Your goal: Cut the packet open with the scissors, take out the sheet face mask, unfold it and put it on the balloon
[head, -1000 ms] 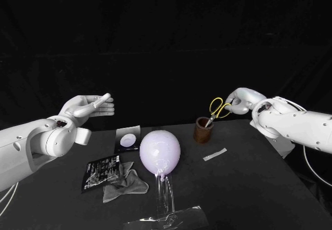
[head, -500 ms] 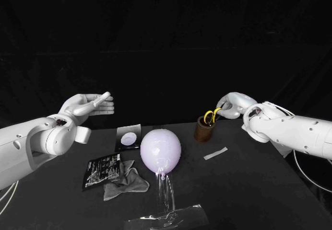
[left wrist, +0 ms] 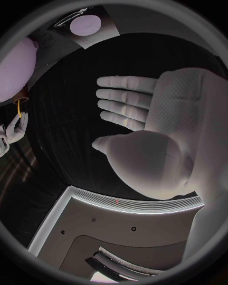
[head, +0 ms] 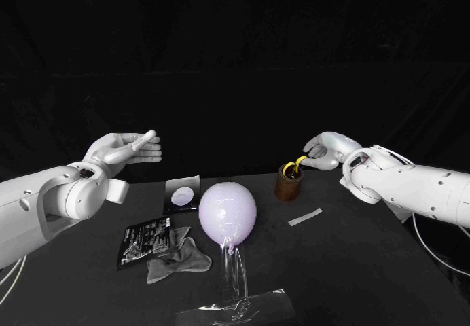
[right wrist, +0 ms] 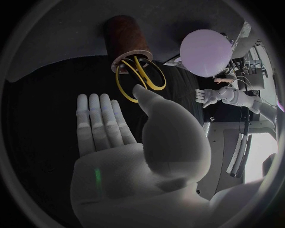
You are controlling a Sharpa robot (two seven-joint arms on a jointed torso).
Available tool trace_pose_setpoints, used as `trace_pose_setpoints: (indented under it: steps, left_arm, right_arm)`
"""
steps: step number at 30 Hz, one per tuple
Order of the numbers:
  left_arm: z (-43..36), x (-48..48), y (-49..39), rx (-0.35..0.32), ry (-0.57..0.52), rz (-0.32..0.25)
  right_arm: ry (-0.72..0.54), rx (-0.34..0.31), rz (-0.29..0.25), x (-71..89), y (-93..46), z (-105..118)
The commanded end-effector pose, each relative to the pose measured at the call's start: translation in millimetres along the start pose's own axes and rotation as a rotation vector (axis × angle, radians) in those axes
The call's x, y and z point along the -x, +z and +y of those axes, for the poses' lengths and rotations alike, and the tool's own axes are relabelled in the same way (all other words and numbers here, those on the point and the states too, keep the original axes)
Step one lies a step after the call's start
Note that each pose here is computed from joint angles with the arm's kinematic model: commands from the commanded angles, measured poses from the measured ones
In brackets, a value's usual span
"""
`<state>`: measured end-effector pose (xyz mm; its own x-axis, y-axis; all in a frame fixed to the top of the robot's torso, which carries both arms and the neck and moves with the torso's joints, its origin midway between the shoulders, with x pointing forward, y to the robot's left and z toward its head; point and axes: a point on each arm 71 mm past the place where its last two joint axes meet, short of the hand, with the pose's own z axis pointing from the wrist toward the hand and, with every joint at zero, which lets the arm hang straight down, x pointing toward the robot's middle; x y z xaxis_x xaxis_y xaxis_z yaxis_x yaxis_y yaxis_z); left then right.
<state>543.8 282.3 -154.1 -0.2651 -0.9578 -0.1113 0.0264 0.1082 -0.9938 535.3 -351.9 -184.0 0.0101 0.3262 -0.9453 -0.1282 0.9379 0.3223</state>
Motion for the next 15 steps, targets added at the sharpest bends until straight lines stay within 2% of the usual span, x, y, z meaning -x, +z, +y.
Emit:
trace_pose_setpoints:
  steps: [1, 5, 9, 12, 15]
  left_arm:
    - [-1.5, -0.2, 0.3, -0.016, -0.010, 0.011]
    - [-1.4, 1.2, 0.0, -0.026, -0.004, 0.026]
    - [0.3, 2.0, -1.3, -0.036, 0.018, 0.050]
    - [3.9, 2.4, -3.9, -0.038, 0.038, 0.072]
    - [8.8, 3.5, -7.3, -0.034, 0.058, 0.092]
  right_arm:
    - [0.036, 0.011, -0.016, 1.5, -1.8, 1]
    - [0.074, 0.022, -0.031, 4.8, -6.1, 3]
    - [0.129, 0.026, -0.019, 9.2, -9.9, 4]
    - [0.162, 0.034, 0.008, 13.5, -13.7, 5]
    - [0.183, 0.042, 0.057, 17.4, -18.4, 6]
